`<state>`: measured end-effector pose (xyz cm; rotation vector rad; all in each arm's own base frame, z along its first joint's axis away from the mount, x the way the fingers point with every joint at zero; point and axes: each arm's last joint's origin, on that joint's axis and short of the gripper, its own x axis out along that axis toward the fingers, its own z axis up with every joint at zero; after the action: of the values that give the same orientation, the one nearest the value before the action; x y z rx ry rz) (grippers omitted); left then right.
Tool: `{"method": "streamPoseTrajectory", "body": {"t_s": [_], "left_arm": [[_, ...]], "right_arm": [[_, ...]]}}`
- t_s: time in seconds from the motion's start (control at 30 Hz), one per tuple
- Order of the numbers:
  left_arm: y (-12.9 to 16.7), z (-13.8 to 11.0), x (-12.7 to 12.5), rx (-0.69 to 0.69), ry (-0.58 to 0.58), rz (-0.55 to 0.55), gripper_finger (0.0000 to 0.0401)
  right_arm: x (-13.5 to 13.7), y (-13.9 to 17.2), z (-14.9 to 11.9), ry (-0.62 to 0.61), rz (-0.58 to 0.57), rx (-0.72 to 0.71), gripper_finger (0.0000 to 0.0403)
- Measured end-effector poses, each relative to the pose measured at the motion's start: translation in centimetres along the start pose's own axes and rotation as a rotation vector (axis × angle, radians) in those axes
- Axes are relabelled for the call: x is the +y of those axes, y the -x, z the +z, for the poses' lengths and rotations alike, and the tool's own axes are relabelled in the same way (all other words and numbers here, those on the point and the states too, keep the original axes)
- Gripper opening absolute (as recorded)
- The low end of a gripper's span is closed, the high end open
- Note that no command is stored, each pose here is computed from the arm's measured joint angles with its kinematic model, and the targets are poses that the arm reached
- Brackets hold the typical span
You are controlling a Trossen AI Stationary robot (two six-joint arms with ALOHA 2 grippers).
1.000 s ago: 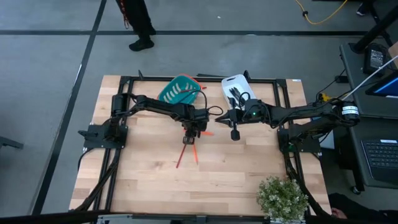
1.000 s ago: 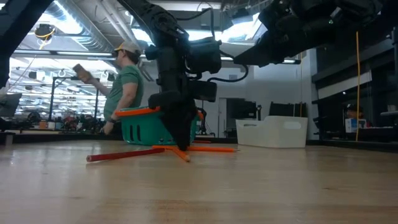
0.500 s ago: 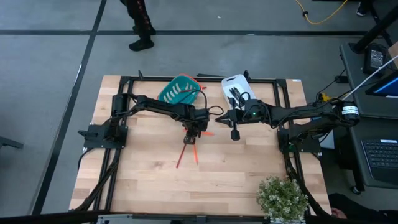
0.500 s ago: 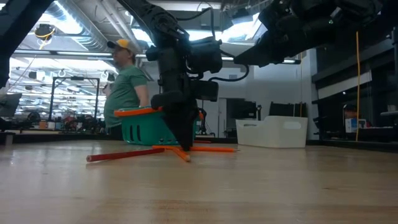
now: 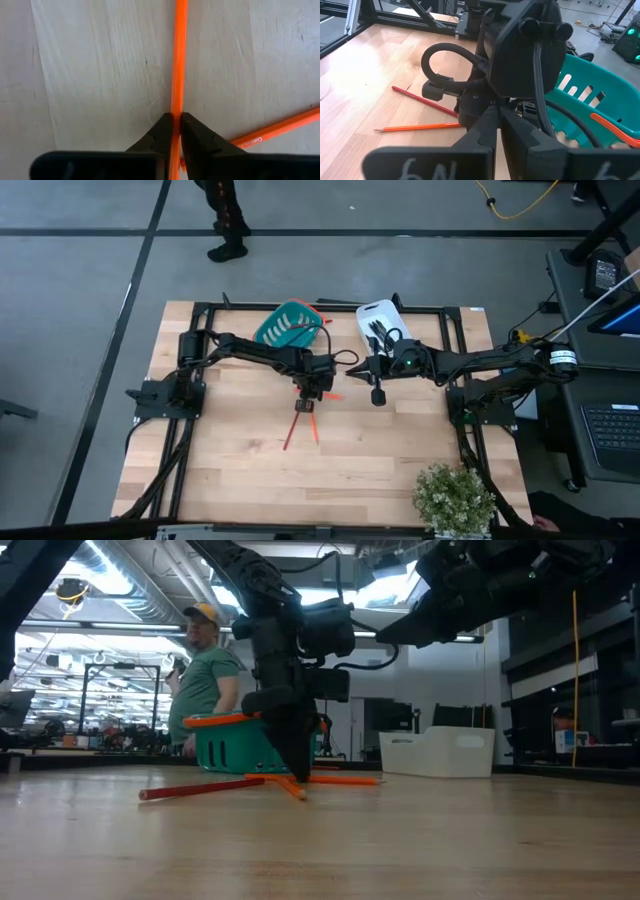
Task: Sort pens & pencils
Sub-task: Put the orange pencil into the blue bin
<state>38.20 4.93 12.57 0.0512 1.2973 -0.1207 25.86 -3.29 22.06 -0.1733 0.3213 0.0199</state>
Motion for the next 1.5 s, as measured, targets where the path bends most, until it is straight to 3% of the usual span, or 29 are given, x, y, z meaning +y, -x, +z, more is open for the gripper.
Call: {"method": "streamPoseTrajectory", "body": {"t_s": [0.17, 1.2, 1.5], "left_arm": [[0.0, 0.0, 0.0, 0.0, 0.001, 0.0, 0.0011], [0.2, -0.1, 0.3, -0.027, -0.044, -0.042, 0.0006], [2.0, -0.2, -0.1, -0.037, -0.055, -0.055, 0.0003]], "right_arm": [[0.0, 0.0, 0.0, -0.002, 0.0, 0.0, 0.0026], [0.1, 0.0, -0.3, -0.011, 0.01, 0.029, 0.0026], [0.1, 0.0, -0.3, -0.012, 0.011, 0.033, 0.0026]]}}
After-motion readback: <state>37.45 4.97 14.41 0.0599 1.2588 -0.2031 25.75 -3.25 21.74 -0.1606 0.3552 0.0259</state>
